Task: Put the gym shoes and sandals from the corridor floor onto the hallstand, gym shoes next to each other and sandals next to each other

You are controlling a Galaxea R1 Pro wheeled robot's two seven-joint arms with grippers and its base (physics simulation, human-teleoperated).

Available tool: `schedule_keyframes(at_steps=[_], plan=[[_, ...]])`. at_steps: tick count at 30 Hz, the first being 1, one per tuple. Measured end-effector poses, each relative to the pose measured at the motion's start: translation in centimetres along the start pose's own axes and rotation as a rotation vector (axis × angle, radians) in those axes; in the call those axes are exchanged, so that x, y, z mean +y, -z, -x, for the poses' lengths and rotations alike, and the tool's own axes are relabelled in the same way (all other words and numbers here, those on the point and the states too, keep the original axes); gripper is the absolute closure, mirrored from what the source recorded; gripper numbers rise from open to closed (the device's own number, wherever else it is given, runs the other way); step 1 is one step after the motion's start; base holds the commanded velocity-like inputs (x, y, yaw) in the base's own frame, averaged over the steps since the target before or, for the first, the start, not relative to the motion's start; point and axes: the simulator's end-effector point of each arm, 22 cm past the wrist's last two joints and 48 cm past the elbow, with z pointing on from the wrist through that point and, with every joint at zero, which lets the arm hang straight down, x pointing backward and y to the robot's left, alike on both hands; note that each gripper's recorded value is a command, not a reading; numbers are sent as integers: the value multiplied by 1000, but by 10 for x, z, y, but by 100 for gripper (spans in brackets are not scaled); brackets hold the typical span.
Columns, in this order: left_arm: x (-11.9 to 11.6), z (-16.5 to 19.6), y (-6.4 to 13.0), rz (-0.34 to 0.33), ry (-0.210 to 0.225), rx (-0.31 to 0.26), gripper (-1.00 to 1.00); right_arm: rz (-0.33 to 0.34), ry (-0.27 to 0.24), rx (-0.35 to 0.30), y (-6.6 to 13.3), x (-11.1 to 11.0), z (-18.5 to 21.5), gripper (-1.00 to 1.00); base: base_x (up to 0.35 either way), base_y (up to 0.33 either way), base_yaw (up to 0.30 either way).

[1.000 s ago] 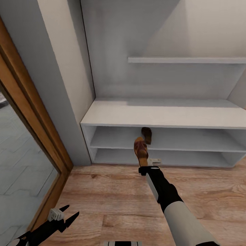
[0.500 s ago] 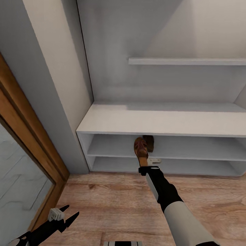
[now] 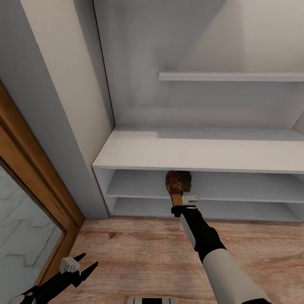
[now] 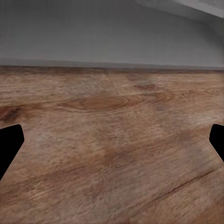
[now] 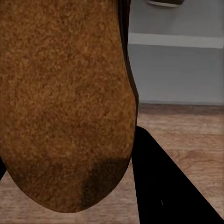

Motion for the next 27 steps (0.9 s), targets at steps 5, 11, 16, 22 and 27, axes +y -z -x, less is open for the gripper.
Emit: schedule_keyframes(at_steps=[5, 11, 16, 22, 27], plan=[[2, -4, 0, 4, 7, 10, -100, 0, 0, 9, -4, 0, -5, 100, 3, 0, 0], [4, -16, -1, 6, 23, 31, -100, 1, 2, 34, -14, 1, -18, 100, 0, 0, 0], [5, -20, -2, 6, 27, 37, -100, 1, 3, 42, -17, 2, -22, 100, 0, 0, 0], [4, -19, -3, 4, 22, 34, -100, 1, 3, 42, -17, 2, -22, 100, 0, 0, 0], [3, -19, -3, 3, 20, 37, -100, 1, 3, 42, -17, 2, -22, 100, 188, 0, 0]])
